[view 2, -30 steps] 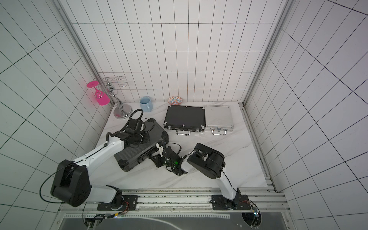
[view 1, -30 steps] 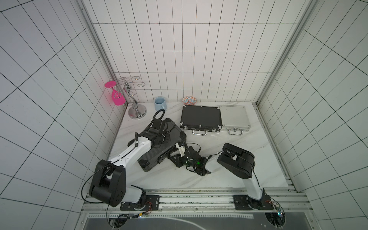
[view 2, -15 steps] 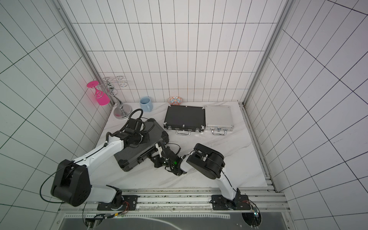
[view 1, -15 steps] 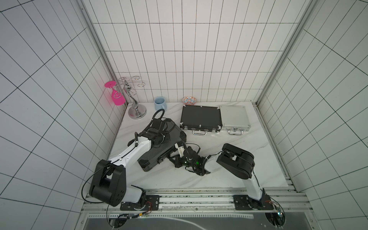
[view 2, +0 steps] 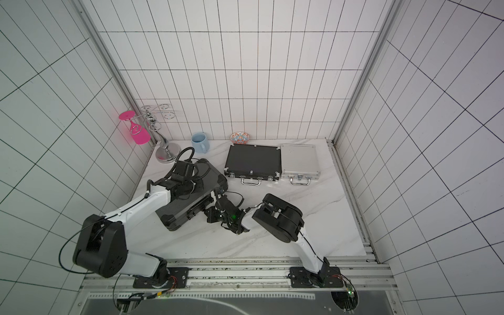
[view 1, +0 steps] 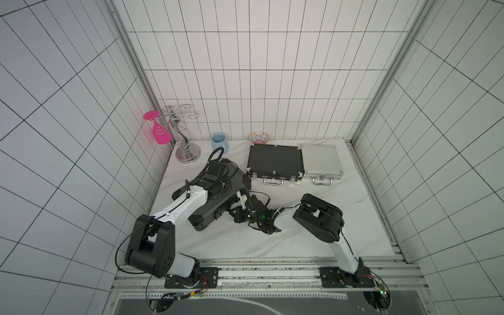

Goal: Close the poker set cases
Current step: Fasten the fastener on the poker set case.

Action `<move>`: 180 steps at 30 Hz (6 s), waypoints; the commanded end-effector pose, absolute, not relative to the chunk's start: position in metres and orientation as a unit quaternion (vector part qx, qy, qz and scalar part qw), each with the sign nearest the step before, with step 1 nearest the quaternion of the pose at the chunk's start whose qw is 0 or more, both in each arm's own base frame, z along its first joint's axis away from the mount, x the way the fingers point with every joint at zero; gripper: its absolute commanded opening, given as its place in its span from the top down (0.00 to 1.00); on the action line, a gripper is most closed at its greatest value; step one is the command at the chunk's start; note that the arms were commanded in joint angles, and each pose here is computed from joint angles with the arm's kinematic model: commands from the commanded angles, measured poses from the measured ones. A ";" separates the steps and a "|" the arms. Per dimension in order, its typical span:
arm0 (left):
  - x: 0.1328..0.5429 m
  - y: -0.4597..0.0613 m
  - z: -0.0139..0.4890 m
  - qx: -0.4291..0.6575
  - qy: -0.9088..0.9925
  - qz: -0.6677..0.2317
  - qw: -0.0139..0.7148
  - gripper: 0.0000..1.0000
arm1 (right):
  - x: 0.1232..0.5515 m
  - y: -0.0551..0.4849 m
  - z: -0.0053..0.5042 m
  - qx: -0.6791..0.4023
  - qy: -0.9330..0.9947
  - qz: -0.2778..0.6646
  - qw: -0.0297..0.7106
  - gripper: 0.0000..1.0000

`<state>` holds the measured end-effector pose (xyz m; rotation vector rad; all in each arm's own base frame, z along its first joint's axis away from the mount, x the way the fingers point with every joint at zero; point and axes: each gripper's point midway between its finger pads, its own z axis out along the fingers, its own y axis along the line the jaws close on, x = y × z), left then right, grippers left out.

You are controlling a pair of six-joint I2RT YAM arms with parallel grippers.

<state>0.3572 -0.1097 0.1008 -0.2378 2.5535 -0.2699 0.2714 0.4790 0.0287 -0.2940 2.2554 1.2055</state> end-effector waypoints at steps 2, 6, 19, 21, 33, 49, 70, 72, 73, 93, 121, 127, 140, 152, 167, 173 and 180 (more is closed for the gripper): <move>0.215 -0.090 -0.002 -0.077 0.996 -0.026 -0.042 0.87 | 0.299 0.461 0.008 -0.038 0.858 0.410 0.306 0.98; 0.214 -0.088 -0.002 -0.076 0.996 -0.020 -0.047 0.87 | 0.315 0.460 0.023 0.011 0.839 0.423 0.341 1.00; 0.206 -0.089 -0.011 -0.069 0.995 -0.014 -0.075 0.87 | 0.335 0.477 0.041 0.028 0.822 0.447 0.351 1.00; 0.206 -0.089 -0.011 -0.068 0.995 -0.012 -0.073 0.87 | 0.335 0.482 0.041 0.016 0.824 0.448 0.345 1.00; 0.203 -0.092 -0.012 -0.065 0.995 -0.014 -0.080 0.87 | 0.343 0.489 0.015 0.029 0.828 0.455 0.326 1.00; 0.237 -0.077 0.028 -0.085 0.996 -0.018 -0.004 0.76 | 0.315 0.432 0.086 -0.009 0.788 0.483 0.382 0.93; 0.283 -0.062 0.040 -0.143 0.987 -0.064 0.043 0.72 | 0.291 0.498 0.067 -0.255 0.752 0.391 0.465 0.96; 0.280 -0.063 0.036 -0.146 0.986 -0.071 0.037 0.71 | 0.294 0.506 0.065 -0.276 0.752 0.369 0.471 0.97; 0.278 -0.063 0.034 -0.150 0.985 -0.077 0.033 0.71 | 0.295 0.509 0.064 -0.287 0.750 0.357 0.477 0.97; 0.267 -0.058 0.025 -0.164 0.983 -0.087 0.016 0.72 | 0.305 0.529 0.049 -0.332 0.741 0.278 0.513 1.00; 0.266 -0.054 0.027 -0.165 0.983 -0.082 0.019 0.73 | 0.301 0.486 0.052 -0.293 0.747 0.264 0.535 1.00; 0.264 -0.055 0.025 -0.167 0.982 -0.082 0.016 0.73 | 0.303 0.498 0.049 -0.306 0.747 0.265 0.527 1.00; 0.263 -0.054 0.022 -0.167 0.983 -0.081 0.014 0.73 | 0.306 0.506 0.044 -0.313 0.752 0.261 0.518 1.00; 0.252 -0.055 0.012 -0.166 0.983 -0.083 -0.003 0.74 | 0.313 0.518 0.040 -0.317 0.757 0.260 0.508 1.00; 0.243 -0.056 0.010 -0.171 0.981 -0.088 -0.006 0.75 | 0.306 0.519 0.049 -0.322 0.761 0.282 0.487 1.00; 0.248 -0.056 0.015 -0.172 0.981 -0.089 0.004 0.75 | 0.294 0.478 0.083 -0.305 0.745 0.279 0.523 1.00; 0.264 -0.055 0.030 -0.170 0.981 -0.089 0.027 0.74 | 0.287 0.445 0.093 -0.323 0.751 0.240 0.523 1.00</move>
